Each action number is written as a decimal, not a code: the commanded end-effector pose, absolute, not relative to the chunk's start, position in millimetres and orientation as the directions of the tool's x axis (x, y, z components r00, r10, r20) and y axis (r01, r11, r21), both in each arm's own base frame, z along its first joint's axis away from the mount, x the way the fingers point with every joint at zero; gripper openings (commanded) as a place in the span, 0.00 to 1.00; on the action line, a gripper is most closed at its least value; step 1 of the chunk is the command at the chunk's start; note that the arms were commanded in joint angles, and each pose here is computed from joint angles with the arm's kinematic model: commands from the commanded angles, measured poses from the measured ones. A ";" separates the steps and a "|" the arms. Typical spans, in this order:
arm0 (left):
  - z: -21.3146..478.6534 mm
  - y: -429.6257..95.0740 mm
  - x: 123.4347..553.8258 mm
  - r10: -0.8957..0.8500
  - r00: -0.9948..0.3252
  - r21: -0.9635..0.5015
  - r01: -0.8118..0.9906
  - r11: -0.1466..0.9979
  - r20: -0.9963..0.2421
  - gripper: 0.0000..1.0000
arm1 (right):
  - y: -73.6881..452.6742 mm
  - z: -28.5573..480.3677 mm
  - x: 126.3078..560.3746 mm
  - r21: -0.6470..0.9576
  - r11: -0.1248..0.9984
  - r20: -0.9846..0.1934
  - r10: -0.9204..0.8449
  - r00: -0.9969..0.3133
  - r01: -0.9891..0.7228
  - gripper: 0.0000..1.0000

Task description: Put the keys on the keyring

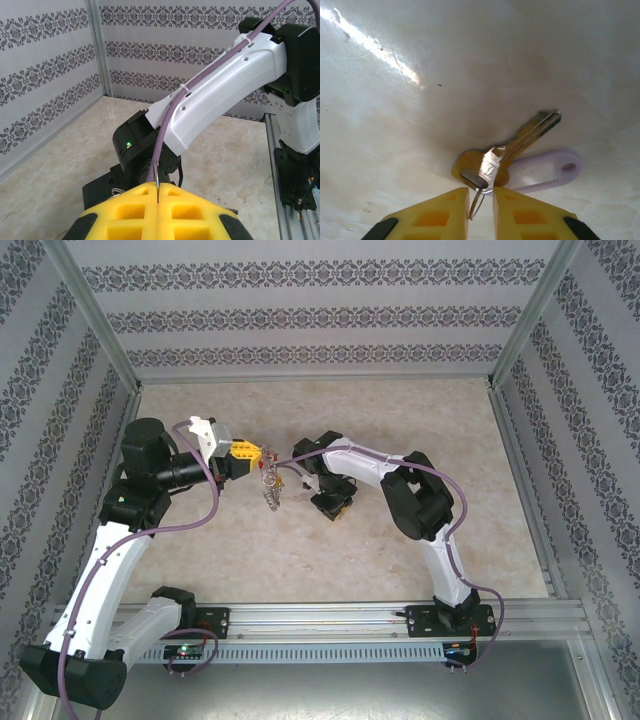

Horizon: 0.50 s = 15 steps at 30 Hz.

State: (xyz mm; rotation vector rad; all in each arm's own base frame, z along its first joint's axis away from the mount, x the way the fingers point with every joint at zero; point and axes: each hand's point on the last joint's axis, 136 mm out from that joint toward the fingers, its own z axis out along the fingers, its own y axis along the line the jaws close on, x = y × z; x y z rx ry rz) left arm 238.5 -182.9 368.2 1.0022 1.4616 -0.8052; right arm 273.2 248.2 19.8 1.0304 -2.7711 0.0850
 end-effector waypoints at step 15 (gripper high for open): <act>378.4 -180.8 237.2 0.132 0.052 0.102 0.907 0.408 -0.990 0.00 | 243.2 6.6 271.3 0.008 0.742 0.230 -0.654 -0.721 -0.671 0.19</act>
